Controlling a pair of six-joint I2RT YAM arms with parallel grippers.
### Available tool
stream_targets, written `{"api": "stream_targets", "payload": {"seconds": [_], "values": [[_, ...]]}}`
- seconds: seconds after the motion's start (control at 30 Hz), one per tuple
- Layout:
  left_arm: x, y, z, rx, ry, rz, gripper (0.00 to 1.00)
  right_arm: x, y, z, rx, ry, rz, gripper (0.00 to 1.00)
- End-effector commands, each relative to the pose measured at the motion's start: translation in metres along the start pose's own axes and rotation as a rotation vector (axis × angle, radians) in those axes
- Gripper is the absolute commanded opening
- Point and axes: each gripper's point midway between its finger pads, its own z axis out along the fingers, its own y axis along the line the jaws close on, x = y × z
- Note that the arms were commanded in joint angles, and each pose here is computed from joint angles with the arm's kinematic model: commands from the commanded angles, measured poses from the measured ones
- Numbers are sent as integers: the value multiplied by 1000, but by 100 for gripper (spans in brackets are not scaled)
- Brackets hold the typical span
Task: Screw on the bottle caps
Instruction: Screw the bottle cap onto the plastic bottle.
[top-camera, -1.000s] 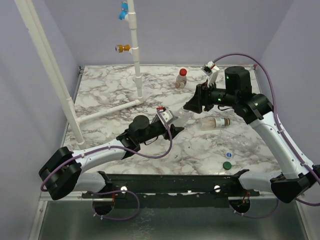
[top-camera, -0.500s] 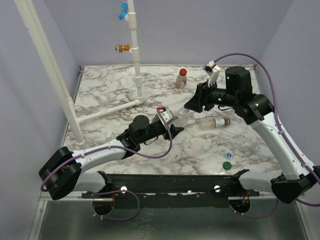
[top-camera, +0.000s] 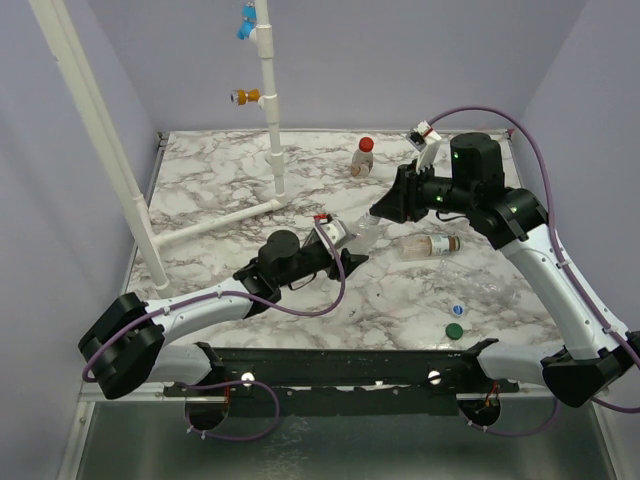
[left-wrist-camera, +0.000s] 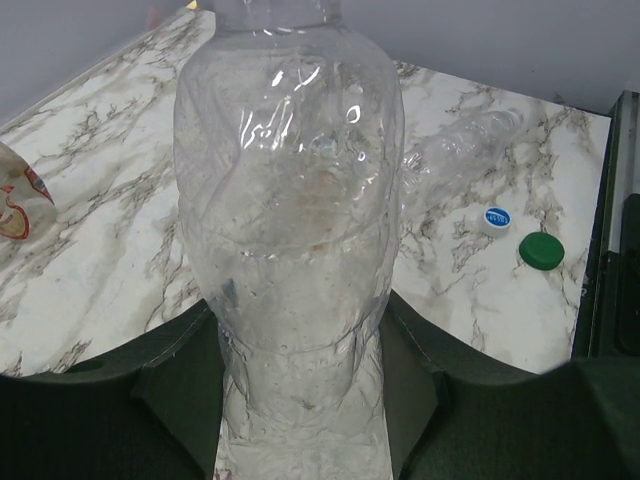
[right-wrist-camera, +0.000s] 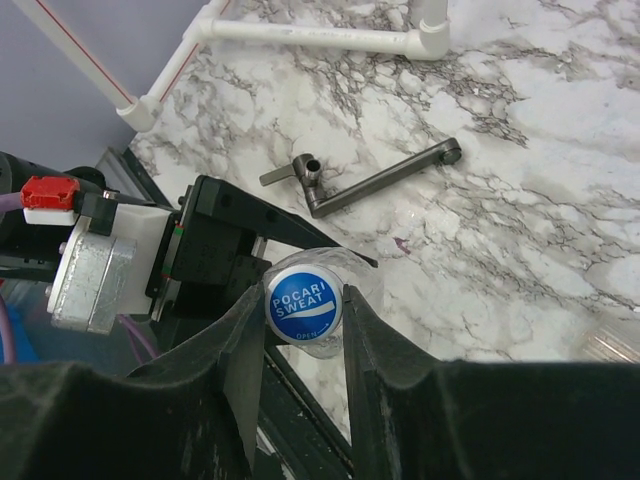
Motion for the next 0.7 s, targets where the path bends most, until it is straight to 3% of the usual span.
{"api": "stream_targets", "payload": {"seconds": [0.0, 0.43, 0.67], "values": [[-5, 2, 4, 6, -4, -11, 0, -1, -2, -4, 36, -7, -1, 31], [-17, 19, 17, -68, 15, -8, 0, 19, -15, 8, 121, 40, 39, 24], [-35, 45, 21, -201, -16, 13, 0, 25, -24, 17, 170, 45, 134, 20]]}}
